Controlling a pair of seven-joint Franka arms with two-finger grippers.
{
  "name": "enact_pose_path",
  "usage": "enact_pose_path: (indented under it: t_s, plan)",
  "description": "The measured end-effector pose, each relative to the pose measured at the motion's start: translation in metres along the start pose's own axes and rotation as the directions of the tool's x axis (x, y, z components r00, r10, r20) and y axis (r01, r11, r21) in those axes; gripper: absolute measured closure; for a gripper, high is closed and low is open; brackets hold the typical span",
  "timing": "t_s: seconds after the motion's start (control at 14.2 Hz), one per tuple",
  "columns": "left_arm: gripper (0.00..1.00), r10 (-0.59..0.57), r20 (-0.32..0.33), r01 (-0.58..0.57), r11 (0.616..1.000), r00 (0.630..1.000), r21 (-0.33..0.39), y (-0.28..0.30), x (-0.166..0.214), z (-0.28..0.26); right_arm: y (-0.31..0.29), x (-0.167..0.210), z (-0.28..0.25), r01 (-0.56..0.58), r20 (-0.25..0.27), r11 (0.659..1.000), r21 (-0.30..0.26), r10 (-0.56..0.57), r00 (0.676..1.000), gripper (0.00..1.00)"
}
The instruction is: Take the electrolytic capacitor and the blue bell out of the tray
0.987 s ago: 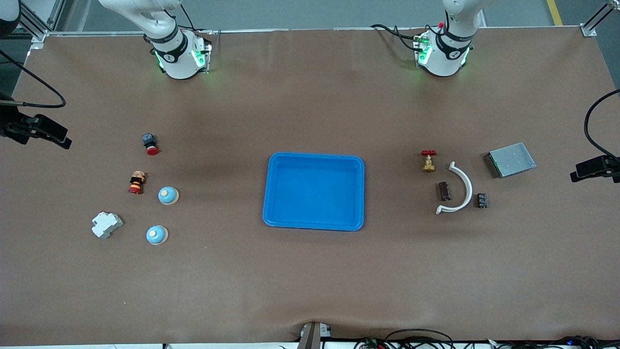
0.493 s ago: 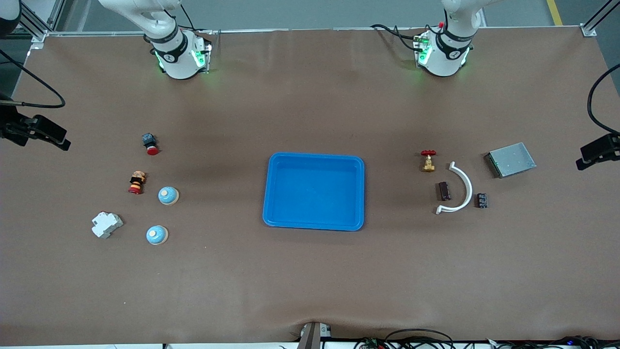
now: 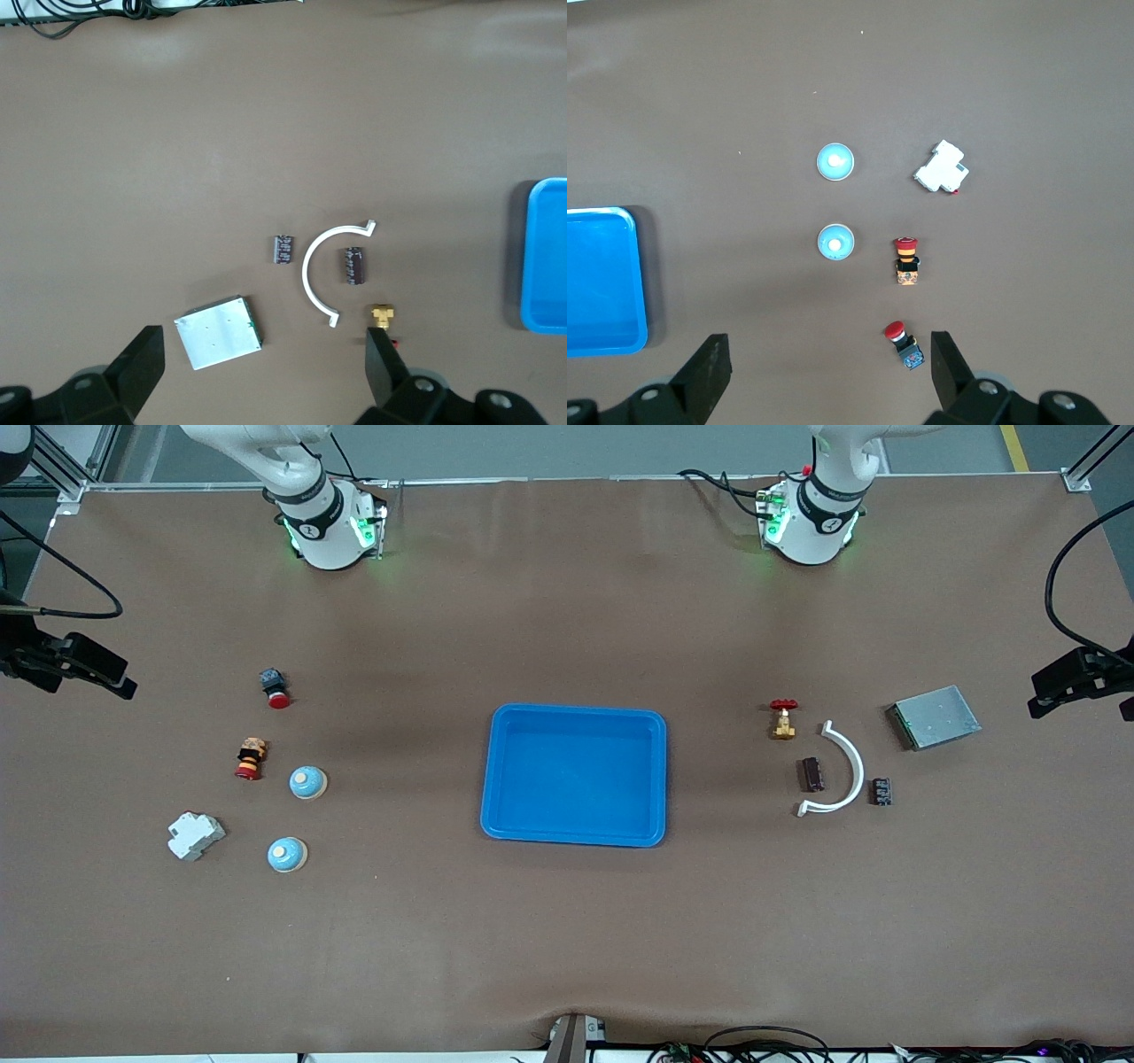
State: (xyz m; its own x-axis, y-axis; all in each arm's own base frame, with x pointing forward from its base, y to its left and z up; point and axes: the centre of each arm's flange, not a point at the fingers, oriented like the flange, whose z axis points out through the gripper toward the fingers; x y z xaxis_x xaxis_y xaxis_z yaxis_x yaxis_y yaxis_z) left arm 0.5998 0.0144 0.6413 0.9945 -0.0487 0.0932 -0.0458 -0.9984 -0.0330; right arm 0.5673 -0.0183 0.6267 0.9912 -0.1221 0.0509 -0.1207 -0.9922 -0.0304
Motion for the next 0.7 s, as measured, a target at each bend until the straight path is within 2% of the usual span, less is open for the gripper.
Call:
enact_pose_path:
  t_s: [0.21,0.7]
  plan:
    - [0.00,-0.032,-0.006,0.032,0.999,0.999,-0.036,0.008,-0.010,-0.007,0.000,0.000,0.000,0.000,0.000,1.000,0.001,0.000,1.000,0.00]
    - [0.00,-0.077,-0.004,0.077,0.996,0.997,-0.040,0.011,-0.034,-0.014,0.000,0.000,0.002,0.000,0.005,1.000,0.001,0.000,1.000,0.00]
